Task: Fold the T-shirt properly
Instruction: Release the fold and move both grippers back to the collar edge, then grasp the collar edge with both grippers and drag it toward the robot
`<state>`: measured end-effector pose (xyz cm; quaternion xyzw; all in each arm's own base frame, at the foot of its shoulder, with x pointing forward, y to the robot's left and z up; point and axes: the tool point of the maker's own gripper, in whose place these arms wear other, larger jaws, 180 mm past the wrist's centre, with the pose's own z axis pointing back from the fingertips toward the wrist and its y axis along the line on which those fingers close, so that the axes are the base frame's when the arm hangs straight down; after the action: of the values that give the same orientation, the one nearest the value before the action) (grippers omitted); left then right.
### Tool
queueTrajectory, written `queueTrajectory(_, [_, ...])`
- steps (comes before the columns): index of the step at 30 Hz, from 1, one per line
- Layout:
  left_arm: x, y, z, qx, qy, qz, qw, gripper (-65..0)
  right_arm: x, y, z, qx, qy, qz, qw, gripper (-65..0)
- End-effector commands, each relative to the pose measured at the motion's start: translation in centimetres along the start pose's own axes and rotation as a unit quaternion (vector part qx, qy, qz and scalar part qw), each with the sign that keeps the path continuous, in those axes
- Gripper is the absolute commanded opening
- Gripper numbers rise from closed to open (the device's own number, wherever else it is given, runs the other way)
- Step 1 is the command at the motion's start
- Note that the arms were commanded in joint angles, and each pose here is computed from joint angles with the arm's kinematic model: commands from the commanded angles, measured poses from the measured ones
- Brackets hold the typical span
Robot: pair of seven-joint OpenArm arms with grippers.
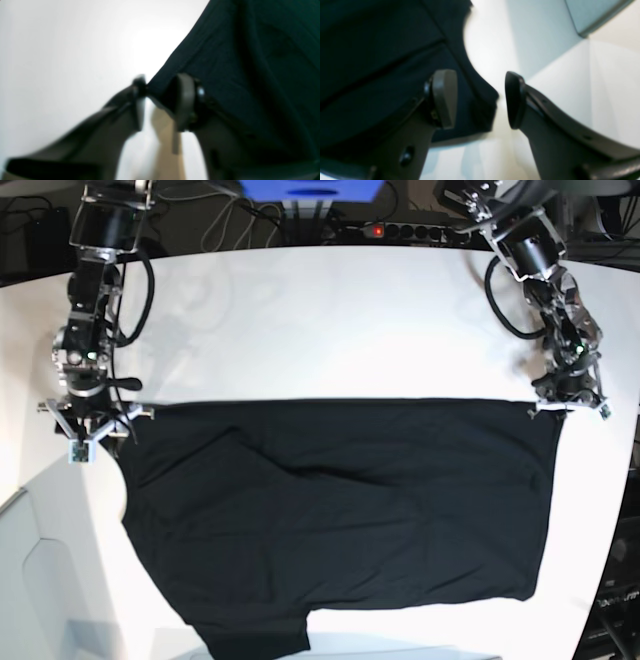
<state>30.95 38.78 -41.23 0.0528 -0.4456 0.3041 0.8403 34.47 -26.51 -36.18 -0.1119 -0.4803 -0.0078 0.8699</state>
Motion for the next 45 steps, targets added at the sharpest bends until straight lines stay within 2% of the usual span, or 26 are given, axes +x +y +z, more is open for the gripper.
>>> queueTrajectory(1, [0.7, 0.0, 0.0, 0.000, 0.000, -0.003, 1.000, -53.9, 1.8, -0.5, -0.1, -0.003, -0.028, 0.000, 0.9996, -33.1])
queueTrajectory(5, [0.6, 0.0, 0.0, 0.000, 0.001, -0.004, 1.000, -65.0, 1.6, -0.4, -0.1, -0.001, -0.025, -0.001, 0.9997, -33.1])
queueTrajectory(11, [0.7, 0.2, 0.0, 0.002, 0.000, -0.005, 1.000, -65.0, 0.4, -0.2, -0.3, 0.001, -0.011, -0.003, 0.9999, -33.1])
queueTrajectory(20, [0.8, 0.4, 0.0, 0.004, -0.002, -0.006, 1.000, -65.0, -4.5, -0.1, -1.4, 0.005, 0.054, -0.010, 0.9985, -33.1])
queueTrajectory(29, [0.8, 0.5, 0.1, 0.006, -0.002, -0.007, 1.000, -65.0, -5.4, 0.0, -1.4, 0.006, 0.065, -0.012, 0.9978, -34.0])
queueTrajectory(32, [0.8, 0.5, 0.1, 0.006, -0.002, -0.007, 1.000, -65.0, -6.0, 0.0, -1.2, 0.006, 0.071, -0.010, 0.9974, -40.2])
queueTrajectory(37, [0.8, 0.6, 0.1, 0.007, -0.001, -0.008, 1.000, -65.0, -6.2, -0.1, -1.1, 0.006, 0.074, -0.009, 0.9972, -64.0])
queueTrajectory(41, [0.8, 0.5, 0.1, 0.005, -0.001, -0.010, 1.000, -65.0, -6.5, -0.1, -0.9, 0.006, 0.075, -0.007, 0.9971, -65.0])
queueTrajectory(45, [0.6, 0.6, 0.5, 0.005, -0.001, -0.015, 1.000, -65.0, -6.5, -2.7, 0.2, -0.019, 0.078, 0.001, 0.9968, -65.0])
